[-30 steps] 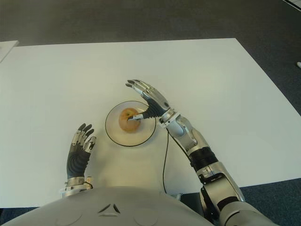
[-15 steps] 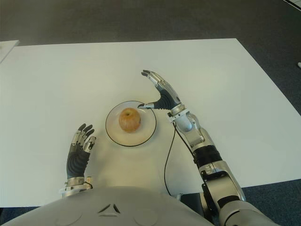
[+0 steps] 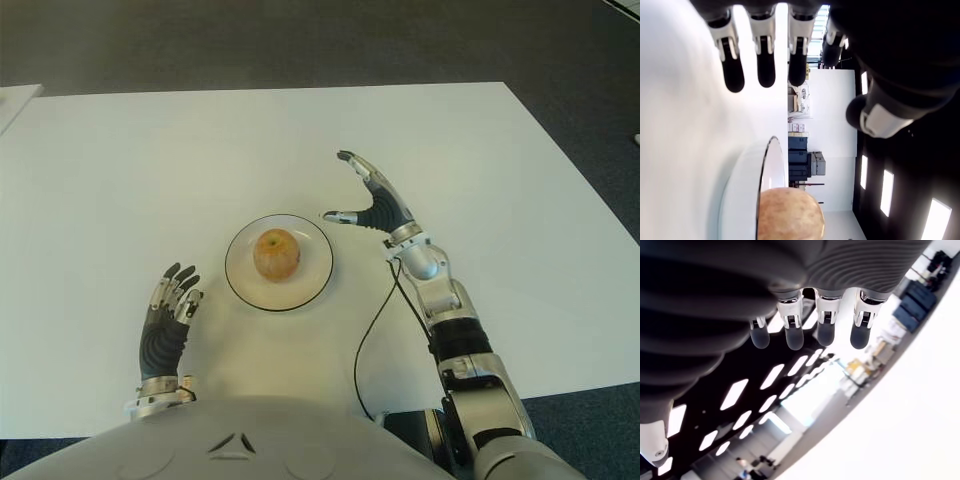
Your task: Put the apples into the plate.
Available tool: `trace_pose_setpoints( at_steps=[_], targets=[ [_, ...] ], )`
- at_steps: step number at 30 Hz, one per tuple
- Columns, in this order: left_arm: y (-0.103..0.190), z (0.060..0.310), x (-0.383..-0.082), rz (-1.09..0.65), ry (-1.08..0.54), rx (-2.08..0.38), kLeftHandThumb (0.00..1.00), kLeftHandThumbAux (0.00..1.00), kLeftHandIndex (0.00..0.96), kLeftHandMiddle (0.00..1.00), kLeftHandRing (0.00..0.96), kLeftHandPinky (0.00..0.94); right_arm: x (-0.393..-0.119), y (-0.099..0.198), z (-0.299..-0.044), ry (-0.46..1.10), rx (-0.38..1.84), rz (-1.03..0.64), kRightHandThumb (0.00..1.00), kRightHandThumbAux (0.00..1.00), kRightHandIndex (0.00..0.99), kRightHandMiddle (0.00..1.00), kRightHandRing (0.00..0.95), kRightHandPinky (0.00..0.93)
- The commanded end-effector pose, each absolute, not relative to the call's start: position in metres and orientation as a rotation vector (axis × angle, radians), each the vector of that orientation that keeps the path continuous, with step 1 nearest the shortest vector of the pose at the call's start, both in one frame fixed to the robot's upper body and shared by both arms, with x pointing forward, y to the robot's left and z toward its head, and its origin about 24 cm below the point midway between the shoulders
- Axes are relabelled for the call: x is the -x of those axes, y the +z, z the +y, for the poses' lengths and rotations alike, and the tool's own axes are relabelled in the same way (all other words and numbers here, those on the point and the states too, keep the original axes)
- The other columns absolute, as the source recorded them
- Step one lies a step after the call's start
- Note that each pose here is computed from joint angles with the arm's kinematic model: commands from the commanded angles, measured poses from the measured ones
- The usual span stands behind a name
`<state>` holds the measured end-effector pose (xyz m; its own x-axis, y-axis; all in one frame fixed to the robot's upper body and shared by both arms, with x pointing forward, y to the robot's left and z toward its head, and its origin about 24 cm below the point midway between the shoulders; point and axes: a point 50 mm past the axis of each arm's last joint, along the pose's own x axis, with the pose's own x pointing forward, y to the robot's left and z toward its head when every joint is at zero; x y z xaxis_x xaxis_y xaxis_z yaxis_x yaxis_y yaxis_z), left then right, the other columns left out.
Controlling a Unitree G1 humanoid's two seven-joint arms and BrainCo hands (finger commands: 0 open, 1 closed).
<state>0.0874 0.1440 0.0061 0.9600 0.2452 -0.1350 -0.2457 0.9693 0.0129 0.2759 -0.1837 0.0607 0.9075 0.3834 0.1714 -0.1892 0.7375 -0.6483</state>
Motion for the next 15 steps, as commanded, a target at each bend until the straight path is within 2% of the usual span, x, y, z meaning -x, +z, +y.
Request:
trace_pose_setpoints(
  at_steps=[1,7,15],
  targets=[
    [0.006,0.144,-0.087,0.148,0.245,0.003,0.213,0.555,0.117,0.167,0.17,0.219,-0.265,0.048,-0.198,0.303,0.661,-0.24,0.257,0.536,0.0,0.0,0.0,0.002],
    [0.005,0.145,-0.086,0.155,0.252,0.011,0.221,0.553,0.121,0.172,0.176,0.241,-0.248,0.032,-0.217,0.301,0.715,-0.199,0.267,0.547,0.0,0.0,0.0,0.0],
    [0.005,0.146,-0.084,0.152,0.243,0.011,0.217,0.541,0.126,0.175,0.175,0.224,-0.235,0.027,-0.225,0.321,0.751,-0.176,0.277,0.561,0.002,0.003,0.0,0.0]
  ],
)
